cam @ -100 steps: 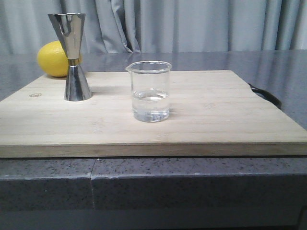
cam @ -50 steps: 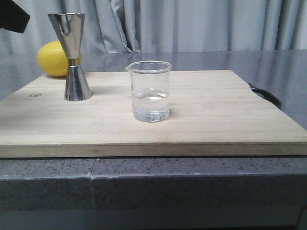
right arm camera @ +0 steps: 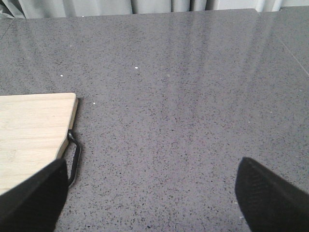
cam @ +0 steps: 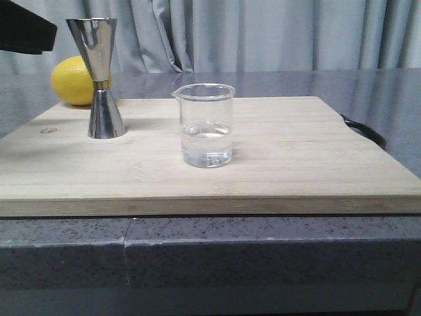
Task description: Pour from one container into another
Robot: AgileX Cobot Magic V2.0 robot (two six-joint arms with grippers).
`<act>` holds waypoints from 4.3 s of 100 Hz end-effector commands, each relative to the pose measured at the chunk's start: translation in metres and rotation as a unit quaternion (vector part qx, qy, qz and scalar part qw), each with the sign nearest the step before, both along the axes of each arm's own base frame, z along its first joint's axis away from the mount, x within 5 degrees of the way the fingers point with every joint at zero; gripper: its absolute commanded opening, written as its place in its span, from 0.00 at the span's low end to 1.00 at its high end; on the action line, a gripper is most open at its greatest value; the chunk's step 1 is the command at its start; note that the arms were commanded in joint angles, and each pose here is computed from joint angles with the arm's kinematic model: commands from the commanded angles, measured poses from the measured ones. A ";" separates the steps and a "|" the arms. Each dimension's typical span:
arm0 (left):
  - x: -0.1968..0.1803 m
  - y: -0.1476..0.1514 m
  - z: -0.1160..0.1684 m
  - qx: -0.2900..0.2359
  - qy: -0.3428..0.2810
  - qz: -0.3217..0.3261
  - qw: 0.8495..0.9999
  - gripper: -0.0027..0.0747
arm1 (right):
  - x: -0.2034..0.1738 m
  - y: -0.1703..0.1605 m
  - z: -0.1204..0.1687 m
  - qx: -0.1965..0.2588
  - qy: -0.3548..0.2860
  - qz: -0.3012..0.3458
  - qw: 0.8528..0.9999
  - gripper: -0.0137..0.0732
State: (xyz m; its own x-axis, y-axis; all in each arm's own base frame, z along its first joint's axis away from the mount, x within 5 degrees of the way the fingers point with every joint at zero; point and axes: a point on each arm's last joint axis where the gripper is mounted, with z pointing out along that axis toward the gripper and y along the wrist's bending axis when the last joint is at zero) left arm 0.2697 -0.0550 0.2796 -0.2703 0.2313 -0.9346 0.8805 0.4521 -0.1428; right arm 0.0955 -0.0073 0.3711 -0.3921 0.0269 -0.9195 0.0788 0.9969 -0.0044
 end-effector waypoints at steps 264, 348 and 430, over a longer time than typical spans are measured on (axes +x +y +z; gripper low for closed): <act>0.026 -0.063 -0.002 -0.155 -0.114 -0.065 0.979 0.41 | 0.003 -0.002 0.015 -0.020 -0.041 -0.005 0.999 0.89; 0.007 -0.065 0.028 -0.160 -0.155 -0.078 0.972 0.41 | 0.020 0.021 0.014 0.021 -0.044 0.120 0.992 0.89; 0.008 -0.065 0.027 -0.158 -0.155 -0.075 0.972 0.41 | 0.068 0.108 0.031 -0.086 0.235 0.408 0.878 0.89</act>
State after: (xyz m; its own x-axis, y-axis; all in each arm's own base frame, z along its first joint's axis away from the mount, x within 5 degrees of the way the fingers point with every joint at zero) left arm 0.2850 -0.1173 0.2757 -0.0109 0.0805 -0.9967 0.9476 0.3192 0.0154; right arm 0.1582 0.0902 0.3961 -0.5783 -0.5184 -0.6300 -0.6780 0.7349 0.0177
